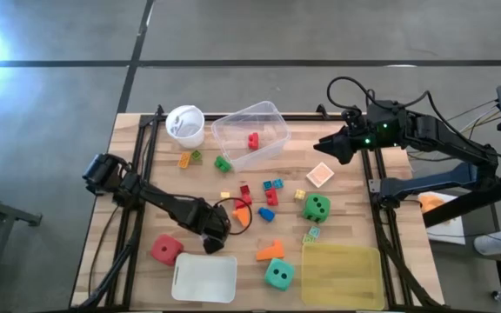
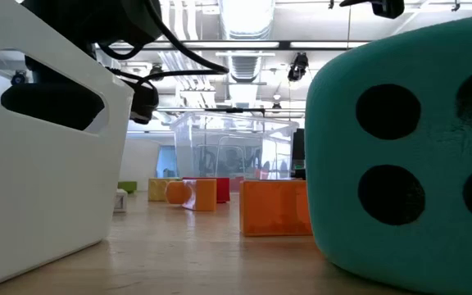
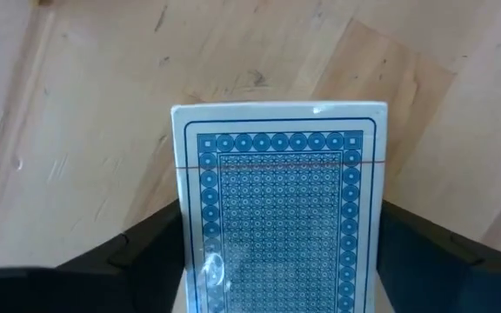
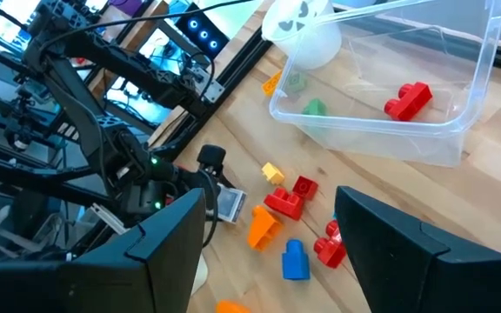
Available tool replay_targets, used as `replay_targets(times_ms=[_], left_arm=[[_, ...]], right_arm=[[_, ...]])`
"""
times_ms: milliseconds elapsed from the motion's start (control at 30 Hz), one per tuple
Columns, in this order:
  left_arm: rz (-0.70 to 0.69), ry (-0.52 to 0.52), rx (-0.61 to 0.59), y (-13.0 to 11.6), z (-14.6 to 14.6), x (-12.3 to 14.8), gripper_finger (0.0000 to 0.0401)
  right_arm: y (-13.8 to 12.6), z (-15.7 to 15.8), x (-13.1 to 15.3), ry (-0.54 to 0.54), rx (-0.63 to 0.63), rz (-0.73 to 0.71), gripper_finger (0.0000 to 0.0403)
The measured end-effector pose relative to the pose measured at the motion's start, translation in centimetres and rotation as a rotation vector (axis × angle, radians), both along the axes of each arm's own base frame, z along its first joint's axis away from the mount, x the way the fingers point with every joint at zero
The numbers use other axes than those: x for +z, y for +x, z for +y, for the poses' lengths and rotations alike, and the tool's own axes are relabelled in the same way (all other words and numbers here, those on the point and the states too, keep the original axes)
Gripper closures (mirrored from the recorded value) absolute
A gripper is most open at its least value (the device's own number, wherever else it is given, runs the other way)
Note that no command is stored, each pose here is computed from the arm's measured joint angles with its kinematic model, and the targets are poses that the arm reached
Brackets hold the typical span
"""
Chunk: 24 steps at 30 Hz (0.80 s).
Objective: Pick & Place Toys
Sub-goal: Put the blue deck of cards into the white bin
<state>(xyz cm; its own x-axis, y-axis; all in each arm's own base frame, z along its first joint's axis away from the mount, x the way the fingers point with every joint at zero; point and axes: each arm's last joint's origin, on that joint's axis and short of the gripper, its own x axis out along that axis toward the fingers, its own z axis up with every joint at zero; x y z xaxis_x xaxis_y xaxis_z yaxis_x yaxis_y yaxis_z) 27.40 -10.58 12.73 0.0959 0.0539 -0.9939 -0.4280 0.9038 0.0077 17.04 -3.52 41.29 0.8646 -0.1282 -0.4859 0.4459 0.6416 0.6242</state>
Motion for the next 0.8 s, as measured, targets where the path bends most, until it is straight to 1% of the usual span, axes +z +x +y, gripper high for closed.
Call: replay_targets(times_ms=[233,367,433,567,667,800], left_arm=[[-0.004,-0.001,-0.005,0.0,0.0,0.0,0.0102],[-0.024,-0.009,-0.013,0.0,0.0,0.7,0.0102],[-0.009,-0.022,-0.037,-0.4,0.1,1.1,0.0102],[-0.059,-0.056,-0.088,-0.3,0.0,3.3,0.0102],[-0.074,-0.100,-0.167,-0.2,-0.2,4.7,0.0102],[-0.097,-0.159,-0.270,-0.2,-0.7,7.5,0.0102]], right_arm=[[0.0,0.0,0.0,-0.002,0.005,0.000,0.0153],[0.0,0.0,0.0,-0.003,0.005,0.000,0.0153],[0.0,0.0,0.0,-0.004,0.007,0.001,0.0153],[0.0,0.0,0.0,-0.006,0.007,0.001,0.0153],[0.0,0.0,0.0,-0.008,0.008,0.001,0.0153],[0.0,0.0,0.0,-0.009,0.009,0.001,0.0153]])
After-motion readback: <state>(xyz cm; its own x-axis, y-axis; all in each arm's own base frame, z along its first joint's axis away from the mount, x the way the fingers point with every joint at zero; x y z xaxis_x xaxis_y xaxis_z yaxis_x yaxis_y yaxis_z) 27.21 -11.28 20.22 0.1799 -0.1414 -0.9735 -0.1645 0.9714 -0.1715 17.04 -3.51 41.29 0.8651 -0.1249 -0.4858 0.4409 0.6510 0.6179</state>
